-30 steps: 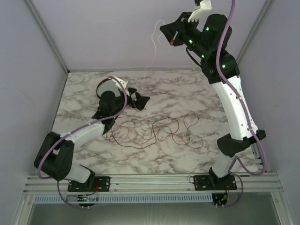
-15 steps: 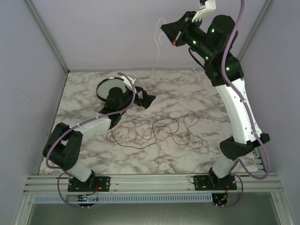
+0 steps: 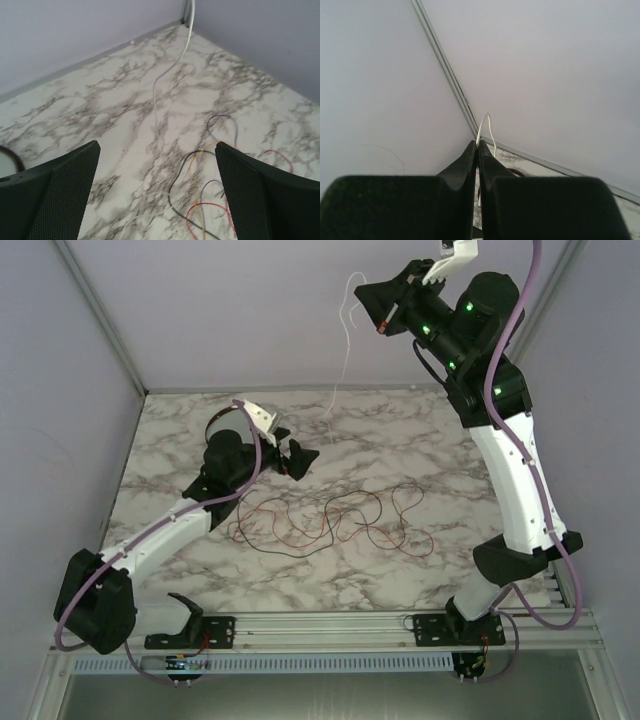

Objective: Zip-tie the wires
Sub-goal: Pick up the cable at the center of the board.

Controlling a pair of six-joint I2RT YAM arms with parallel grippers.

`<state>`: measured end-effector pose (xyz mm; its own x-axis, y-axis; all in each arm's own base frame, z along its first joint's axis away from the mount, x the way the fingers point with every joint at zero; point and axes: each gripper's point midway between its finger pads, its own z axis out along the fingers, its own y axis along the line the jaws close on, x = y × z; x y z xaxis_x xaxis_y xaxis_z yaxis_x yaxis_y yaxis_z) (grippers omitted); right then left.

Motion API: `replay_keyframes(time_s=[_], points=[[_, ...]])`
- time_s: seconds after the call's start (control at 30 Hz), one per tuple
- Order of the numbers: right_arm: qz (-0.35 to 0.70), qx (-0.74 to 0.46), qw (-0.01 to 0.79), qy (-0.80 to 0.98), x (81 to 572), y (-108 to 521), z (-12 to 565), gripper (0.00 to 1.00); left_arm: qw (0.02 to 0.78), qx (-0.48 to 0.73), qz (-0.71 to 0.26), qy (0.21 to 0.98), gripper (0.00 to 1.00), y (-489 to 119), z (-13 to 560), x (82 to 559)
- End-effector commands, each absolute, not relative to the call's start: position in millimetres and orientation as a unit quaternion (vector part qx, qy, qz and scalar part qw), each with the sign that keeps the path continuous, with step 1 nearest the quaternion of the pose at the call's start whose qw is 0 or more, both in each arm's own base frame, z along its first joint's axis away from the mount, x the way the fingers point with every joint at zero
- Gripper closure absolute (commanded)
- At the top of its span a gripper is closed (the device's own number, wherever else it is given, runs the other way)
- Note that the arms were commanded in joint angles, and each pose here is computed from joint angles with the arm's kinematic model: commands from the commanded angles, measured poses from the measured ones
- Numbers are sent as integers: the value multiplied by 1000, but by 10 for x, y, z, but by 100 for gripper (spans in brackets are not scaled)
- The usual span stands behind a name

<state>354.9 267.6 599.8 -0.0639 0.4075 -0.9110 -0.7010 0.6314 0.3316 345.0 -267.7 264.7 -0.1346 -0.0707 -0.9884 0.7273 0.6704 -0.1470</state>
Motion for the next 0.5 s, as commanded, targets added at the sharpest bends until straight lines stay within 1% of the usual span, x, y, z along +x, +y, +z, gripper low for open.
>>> replay_keyframes(time_s=[0.0,0.13,0.3,0.47], points=[[415,-124,697,572,3387,2550,6245,100,588,256,-266,720,0,-2556,2351,3533],[416,-124,697,571,3352,2532,6252,100,567,262,-268,734,0,-2638,2057,3616],[418,-124,699,567,3304,2508,6274,100,559,254,-274,740,0,-2773,1785,3822],[415,-120,702,566,3266,2464,6287,100,521,272,-277,760,0,-2970,1442,3976]])
